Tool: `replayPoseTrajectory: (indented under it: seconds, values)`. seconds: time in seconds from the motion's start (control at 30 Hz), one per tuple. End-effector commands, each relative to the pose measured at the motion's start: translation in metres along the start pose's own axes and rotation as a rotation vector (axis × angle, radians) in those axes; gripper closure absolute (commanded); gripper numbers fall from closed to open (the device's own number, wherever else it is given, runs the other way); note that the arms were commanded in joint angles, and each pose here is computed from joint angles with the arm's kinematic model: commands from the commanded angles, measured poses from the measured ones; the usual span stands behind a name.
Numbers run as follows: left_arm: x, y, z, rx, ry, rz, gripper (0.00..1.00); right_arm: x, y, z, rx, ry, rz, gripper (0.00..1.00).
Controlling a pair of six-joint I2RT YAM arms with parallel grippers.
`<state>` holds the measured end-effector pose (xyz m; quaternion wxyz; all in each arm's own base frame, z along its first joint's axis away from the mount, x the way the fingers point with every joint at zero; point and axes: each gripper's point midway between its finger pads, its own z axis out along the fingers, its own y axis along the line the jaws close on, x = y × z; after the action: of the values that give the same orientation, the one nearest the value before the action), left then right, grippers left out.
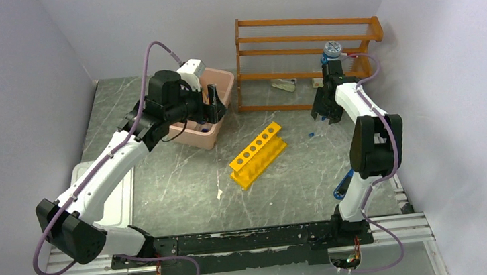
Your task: Organize the chemistry lab equipment
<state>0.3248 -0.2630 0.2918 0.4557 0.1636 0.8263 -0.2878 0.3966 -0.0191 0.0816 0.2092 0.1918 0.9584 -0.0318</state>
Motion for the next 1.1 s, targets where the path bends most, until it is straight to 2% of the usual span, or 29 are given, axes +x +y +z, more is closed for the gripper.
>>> replayPoseTrajectory:
  seconds: [0.0, 0.17, 0.37, 0.6, 0.87, 1.07]
  values:
    - [-0.001, 0.001, 0.001, -0.017, -0.008, -0.016, 0.15, -0.018, 0.004, -0.037, -0.034, -0.094, 0.056, 0.37]
    - [-0.004, 0.006, -0.002, -0.051, -0.02, -0.022, 0.15, -0.005, 0.004, -0.061, 0.049, -0.201, 0.147, 0.36]
    - [0.001, 0.005, -0.005, -0.041, -0.018, -0.031, 0.15, 0.029, 0.028, -0.068, 0.04, -0.282, 0.248, 0.39]
    - [0.004, 0.006, -0.006, -0.044, -0.014, -0.029, 0.15, 0.062, 0.059, -0.036, 0.03, -0.243, 0.303, 0.49]
    - [0.002, 0.006, -0.007, -0.045, -0.017, -0.024, 0.16, 0.054, 0.057, -0.004, 0.137, -0.28, 0.284, 0.43]
    - [0.0, 0.006, -0.005, -0.05, -0.014, -0.021, 0.16, 0.056, 0.052, 0.015, 0.186, -0.292, 0.274, 0.45]
